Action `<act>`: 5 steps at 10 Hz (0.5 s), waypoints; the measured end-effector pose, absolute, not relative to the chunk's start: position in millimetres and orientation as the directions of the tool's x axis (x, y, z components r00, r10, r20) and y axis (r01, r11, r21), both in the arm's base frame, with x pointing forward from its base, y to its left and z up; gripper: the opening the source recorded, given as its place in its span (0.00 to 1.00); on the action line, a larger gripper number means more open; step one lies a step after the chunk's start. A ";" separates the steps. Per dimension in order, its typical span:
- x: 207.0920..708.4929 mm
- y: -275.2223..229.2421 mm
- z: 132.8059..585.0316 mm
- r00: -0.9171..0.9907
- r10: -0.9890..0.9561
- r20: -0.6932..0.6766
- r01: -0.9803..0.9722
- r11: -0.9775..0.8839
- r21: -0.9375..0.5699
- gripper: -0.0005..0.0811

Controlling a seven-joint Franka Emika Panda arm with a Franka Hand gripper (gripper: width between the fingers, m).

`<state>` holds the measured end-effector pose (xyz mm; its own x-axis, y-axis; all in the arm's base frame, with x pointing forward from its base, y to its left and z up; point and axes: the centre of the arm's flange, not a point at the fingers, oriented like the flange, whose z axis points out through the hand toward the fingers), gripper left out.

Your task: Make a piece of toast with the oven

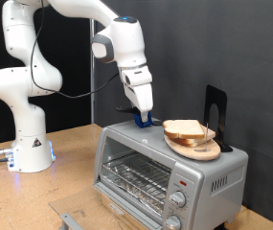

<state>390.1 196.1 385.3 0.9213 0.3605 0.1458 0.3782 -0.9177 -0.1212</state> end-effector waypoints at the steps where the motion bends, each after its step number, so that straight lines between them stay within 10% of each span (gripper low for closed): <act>1: 389.4 200.5 380.9 0.921 0.361 0.145 0.379 -0.917 -0.121 1.00; 5: 391.1 200.9 380.6 0.923 0.353 0.157 0.373 -0.919 -0.127 0.97</act>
